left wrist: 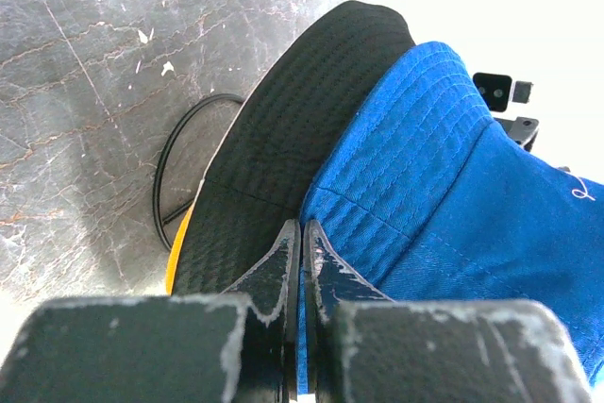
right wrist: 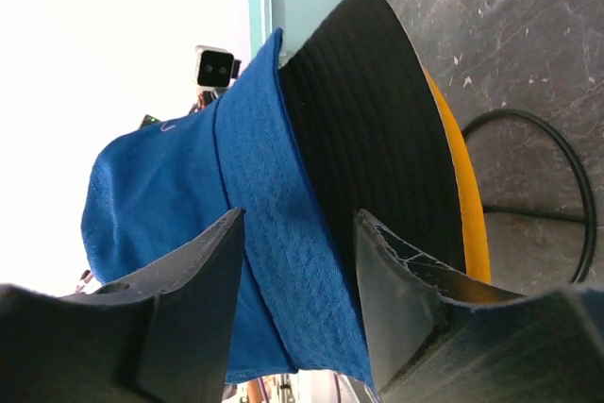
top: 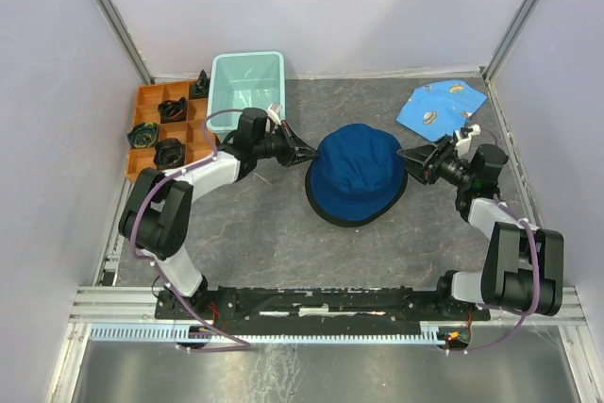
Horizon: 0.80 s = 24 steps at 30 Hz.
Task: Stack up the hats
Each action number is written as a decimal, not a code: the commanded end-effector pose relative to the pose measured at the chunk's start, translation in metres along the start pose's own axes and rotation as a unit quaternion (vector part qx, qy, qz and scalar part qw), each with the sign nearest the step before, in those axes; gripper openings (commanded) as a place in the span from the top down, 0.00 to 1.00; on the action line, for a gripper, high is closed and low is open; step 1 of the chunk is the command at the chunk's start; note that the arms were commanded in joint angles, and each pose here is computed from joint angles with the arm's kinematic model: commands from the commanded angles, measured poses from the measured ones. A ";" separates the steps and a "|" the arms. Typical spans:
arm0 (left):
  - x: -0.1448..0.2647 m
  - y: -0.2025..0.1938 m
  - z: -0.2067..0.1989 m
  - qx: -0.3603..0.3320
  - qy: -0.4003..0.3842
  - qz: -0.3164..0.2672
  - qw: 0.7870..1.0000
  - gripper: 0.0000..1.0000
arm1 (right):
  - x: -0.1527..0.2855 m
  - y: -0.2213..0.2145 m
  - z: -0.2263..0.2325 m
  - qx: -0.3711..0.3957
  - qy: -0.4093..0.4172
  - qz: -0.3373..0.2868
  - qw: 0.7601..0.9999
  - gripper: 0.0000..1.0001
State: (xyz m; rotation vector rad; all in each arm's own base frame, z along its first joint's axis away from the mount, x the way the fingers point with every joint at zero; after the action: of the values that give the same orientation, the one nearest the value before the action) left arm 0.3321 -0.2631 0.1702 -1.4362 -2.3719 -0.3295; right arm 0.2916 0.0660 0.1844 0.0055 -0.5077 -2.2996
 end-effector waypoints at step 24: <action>0.001 0.006 0.035 -0.005 0.009 -0.013 1.000 0.97 | 0.005 -0.034 -0.062 0.002 -0.132 0.025 0.991 1.00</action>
State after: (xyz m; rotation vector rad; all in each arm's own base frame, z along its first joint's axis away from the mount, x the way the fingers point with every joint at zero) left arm 0.3320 -0.2589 0.1537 -1.4500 -2.3752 -0.3179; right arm 0.2806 0.0683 0.1461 -0.1659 -0.5694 -2.2735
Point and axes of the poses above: each gripper's point midway between its finger pads, its own x axis back along the fingers, its own z axis along the line the jaws close on, y = z × x, the point moved 5 cm from there along x, back along the fingers, and after that the axes turned 12 degrees about x, right-handed, at the moved point
